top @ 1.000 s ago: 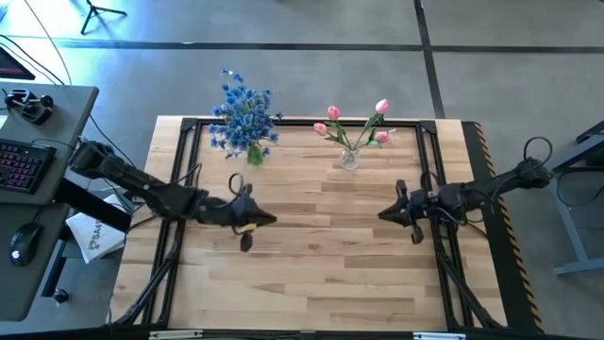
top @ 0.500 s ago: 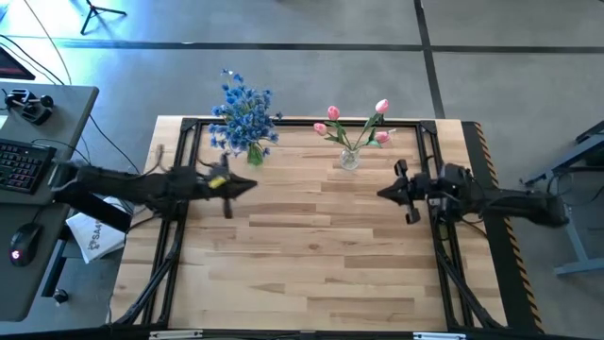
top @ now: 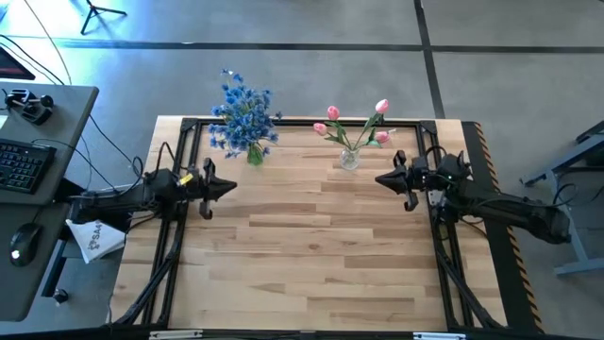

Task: Sort flowers into vase by color
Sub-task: Return to Home Position

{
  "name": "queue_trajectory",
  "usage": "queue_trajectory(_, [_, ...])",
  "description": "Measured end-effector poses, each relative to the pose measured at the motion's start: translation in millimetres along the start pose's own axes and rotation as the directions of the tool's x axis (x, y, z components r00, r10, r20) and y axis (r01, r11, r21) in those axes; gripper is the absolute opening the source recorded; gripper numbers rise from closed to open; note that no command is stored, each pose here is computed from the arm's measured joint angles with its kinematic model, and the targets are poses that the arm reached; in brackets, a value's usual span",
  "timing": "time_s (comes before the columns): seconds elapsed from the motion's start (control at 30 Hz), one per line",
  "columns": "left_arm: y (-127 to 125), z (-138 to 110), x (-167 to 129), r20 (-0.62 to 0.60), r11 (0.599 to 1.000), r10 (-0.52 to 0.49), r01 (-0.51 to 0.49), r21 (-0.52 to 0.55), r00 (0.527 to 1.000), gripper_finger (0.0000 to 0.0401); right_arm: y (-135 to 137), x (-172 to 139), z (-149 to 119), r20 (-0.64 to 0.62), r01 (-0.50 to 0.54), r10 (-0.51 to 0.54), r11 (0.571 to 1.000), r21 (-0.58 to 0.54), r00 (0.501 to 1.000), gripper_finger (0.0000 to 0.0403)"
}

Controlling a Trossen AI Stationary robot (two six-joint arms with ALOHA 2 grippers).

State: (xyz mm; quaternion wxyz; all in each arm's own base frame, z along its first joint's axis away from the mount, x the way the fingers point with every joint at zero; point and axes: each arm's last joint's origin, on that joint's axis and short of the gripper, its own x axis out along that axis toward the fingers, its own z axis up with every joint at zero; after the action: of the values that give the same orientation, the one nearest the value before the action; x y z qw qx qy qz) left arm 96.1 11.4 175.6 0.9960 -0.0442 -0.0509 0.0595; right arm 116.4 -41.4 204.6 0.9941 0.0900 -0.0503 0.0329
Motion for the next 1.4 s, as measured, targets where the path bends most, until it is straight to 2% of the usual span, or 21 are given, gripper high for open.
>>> queue_trajectory(0.13, [1, -8, 0, -0.082, 0.996, 0.008, -0.001, 0.087, 0.997, 0.0, 2, 1, 0, -0.004, -0.016, 0.017, 0.999, 0.035, 1.0, 0.0])
queue_trajectory(0.2, [1, -9, 0, -0.094, 0.995, 0.009, 0.001, 0.096, 0.996, 0.0, 4, 1, -3, 0.0, -0.024, 0.024, 0.998, 0.059, 1.0, 0.0])
queue_trajectory(0.3, [1, -10, 1, -0.113, 0.999, 0.01, -0.004, 0.053, 0.994, 0.0, 5, 0, -19, 0.027, 0.05, -0.052, 0.997, 0.065, 0.998, 0.0])
queue_trajectory(0.4, [1, -11, 2, -0.121, 1.0, 0.013, -0.012, 0.011, 0.993, 0.0, 5, 0, -28, 0.013, 0.133, -0.133, 0.991, 0.004, 0.991, 0.0])
queue_trajectory(0.47, [1, -11, 2, -0.124, 1.0, 0.014, -0.014, -0.004, 0.992, 0.0, 7, 0, -27, 0.02, 0.096, -0.095, 0.992, -0.081, 0.995, 0.0])
queue_trajectory(0.53, [1, -11, 2, -0.121, 1.0, 0.014, -0.015, -0.005, 0.993, 0.0001, 8, 0, -26, 0.006, 0.002, -0.001, 0.988, -0.153, 1.0, 0.0])
queue_trajectory(0.6, [1, -11, 2, -0.124, 1.0, 0.014, -0.015, -0.005, 0.992, 0.0001, 9, -1, -26, -0.015, -0.084, 0.083, 0.982, -0.17, 0.996, 0.0])
queue_trajectory(0.63, [1, -11, 2, -0.124, 1.0, 0.014, -0.015, -0.005, 0.992, 0.0001, 9, -1, -27, -0.021, -0.095, 0.092, 0.983, -0.155, 0.995, 0.0])
queue_trajectory(0.7, [1, -11, 2, -0.124, 1.0, 0.014, -0.015, -0.005, 0.992, 0.0001, 7, -1, -28, -0.026, -0.047, 0.045, 0.995, -0.084, 0.999, 0.0])
queue_trajectory(0.8, [1, -11, 2, -0.123, 1.0, 0.014, -0.015, -0.005, 0.992, 0.0001, 4, 0, -32, -0.05, 0.056, -0.05, 0.991, 0.122, 0.997, 0.0])
queue_trajectory(0.87, [1, -11, 2, -0.123, 1.0, 0.014, -0.015, -0.005, 0.992, 0.0001, 3, -1, -36, -0.092, 0.092, -0.07, 0.96, 0.265, 0.993, 0.0])
queue_trajectory(0.97, [1, -11, 2, -0.123, 1.0, 0.014, -0.015, -0.005, 0.992, 0.0001, 2, -1, -42, -0.149, 0.137, -0.079, 0.889, 0.437, 0.986, 0.0])
queue_trajectory(1.07, [1, -11, 2, -0.123, 1.0, 0.014, -0.015, -0.005, 0.992, 0.0001, 2, -3, -48, -0.214, 0.177, -0.074, 0.835, 0.52, 0.974, 0.0])
queue_trajectory(1.17, [1, -11, 2, -0.122, 1.0, 0.014, -0.015, -0.005, 0.992, 0.0001, 3, -4, -55, -0.279, 0.199, -0.04, 0.799, 0.568, 0.959, 0.0])
queue_trajectory(1.23, [1, -11, 2, -0.123, 1.0, 0.014, -0.015, -0.005, 0.992, 0.0001, 3, -6, -55, -0.282, 0.201, -0.054, 0.828, 0.523, 0.958, 0.0])
queue_trajectory(1.33, [1, -11, 2, -0.122, 1.0, 0.014, -0.015, -0.005, 0.992, 0.0001, 5, -10, -51, -0.241, 0.174, -0.09, 0.918, 0.356, 0.966, 0.0])
queue_trajectory(1.4, [1, -11, 2, -0.122, 1.0, 0.014, -0.015, -0.005, 0.992, 0.0001, 7, -15, -48, -0.213, 0.153, -0.098, 0.953, 0.26, 0.972, 0.0])
